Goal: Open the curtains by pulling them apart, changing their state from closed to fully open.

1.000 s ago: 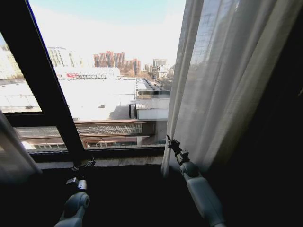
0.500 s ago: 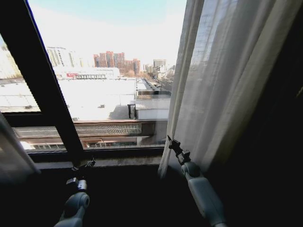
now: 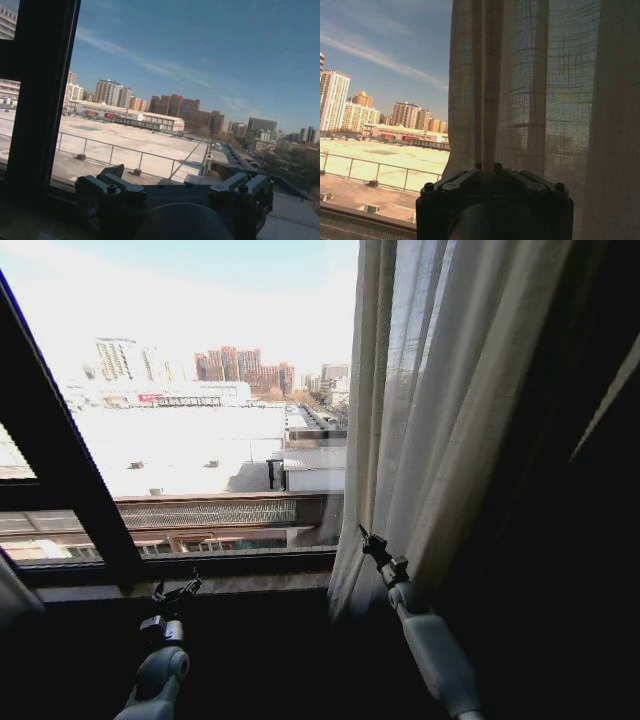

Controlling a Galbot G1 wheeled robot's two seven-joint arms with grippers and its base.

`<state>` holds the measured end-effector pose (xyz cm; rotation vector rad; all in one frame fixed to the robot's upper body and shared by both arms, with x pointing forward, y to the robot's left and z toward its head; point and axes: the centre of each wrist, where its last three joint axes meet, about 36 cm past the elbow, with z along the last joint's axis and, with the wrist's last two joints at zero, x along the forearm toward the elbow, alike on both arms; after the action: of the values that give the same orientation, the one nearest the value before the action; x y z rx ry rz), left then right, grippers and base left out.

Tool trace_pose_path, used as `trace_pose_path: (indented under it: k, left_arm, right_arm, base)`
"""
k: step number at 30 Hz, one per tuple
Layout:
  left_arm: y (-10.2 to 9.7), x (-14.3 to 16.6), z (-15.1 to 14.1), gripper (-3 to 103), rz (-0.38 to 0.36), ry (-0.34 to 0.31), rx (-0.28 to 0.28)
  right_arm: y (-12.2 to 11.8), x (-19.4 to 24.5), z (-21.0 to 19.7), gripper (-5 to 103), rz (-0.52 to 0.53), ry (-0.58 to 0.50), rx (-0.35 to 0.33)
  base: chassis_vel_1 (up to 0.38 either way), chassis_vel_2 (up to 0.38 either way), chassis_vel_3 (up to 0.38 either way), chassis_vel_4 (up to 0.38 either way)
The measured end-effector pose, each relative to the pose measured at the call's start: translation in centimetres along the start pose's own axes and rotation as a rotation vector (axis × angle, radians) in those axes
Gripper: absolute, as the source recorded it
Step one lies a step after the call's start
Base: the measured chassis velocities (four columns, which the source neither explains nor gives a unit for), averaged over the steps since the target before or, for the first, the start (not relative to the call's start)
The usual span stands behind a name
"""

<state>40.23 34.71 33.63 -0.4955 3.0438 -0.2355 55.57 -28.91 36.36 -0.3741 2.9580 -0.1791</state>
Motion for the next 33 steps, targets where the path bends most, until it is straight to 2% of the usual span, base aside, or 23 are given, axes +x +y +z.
trace_pose_path:
  k: [23, 26, 28, 33]
  left_arm:
    - [0.0, 0.0, 0.0, 100, 0.0, 0.0, 0.0]
    - [0.0, 0.0, 0.0, 100, 0.0, 0.0, 0.0]
    - [0.0, 0.0, 0.0, 100, 0.0, 0.0, 0.0]
    - [0.0, 0.0, 0.0, 100, 0.0, 0.0, 0.0]
  right_arm:
    - [-0.8, 0.9, 0.0, 0, 0.0, -0.011, -0.001]
    - [-0.6, 0.9, 0.0, 0, -0.004, -0.019, -0.007]
    - [-0.1, 1.0, -0.2, 0, -0.011, -0.036, -0.037]
    - [0.0, 1.0, -0.2, 0, -0.027, -0.055, -0.025]
  base:
    - [-0.354, -0.35, 0.356, 0.355]
    - [-0.366, -0.334, 0.356, 0.365]
    - [-0.335, -0.352, 0.348, 0.364]
    - [-0.236, -0.26, 0.267, 0.258]
